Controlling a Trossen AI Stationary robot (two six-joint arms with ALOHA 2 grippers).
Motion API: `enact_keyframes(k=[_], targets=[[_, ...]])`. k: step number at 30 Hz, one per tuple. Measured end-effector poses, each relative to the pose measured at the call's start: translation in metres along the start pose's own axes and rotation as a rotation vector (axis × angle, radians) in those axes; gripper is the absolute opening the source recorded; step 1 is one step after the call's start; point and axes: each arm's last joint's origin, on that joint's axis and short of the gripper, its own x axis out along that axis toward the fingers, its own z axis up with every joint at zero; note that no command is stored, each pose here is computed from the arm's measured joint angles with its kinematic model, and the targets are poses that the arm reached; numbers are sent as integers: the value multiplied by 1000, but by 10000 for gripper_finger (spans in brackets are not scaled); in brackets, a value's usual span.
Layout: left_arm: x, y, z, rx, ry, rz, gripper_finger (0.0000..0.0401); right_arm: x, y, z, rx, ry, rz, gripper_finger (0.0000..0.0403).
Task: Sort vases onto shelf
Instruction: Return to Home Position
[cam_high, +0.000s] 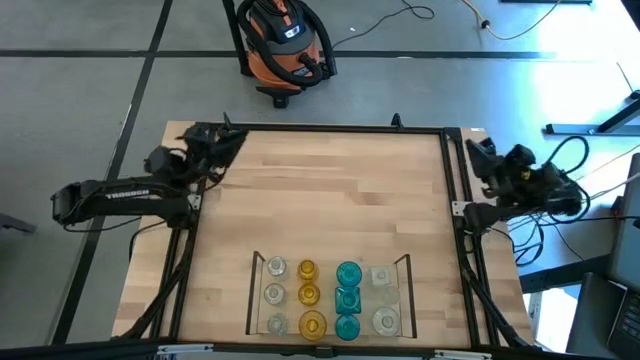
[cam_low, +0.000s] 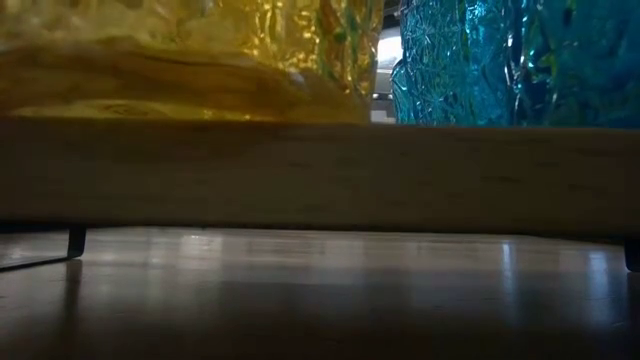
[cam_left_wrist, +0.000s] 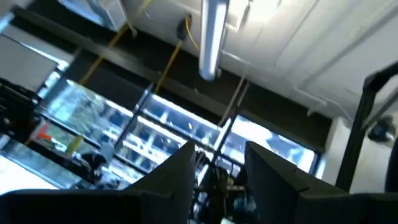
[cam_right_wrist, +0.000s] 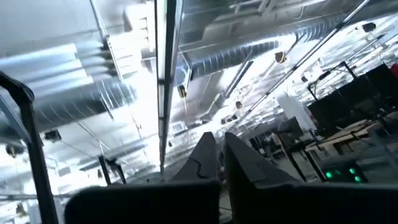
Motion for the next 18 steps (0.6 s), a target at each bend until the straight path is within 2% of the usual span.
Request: enact_keyframes(k=[3,9,11,14,18], targets=[[-25,1,-3,-14,-72,12,133,-24,-13,7,22,-51,10,2],[-68,4,-17,-75,-146,43,133,-21,-13,-2,-35,-9,-3,2],[-79,7,-25,-91,-139,66,133,-23,-17,-16,-38,64,-71,1],[-93,13,-41,-128,-102,107,133,-27,-22,-38,19,131,-79,1],[-95,15,-56,-160,24,179,133,-32,-28,-62,62,177,-120,1]])
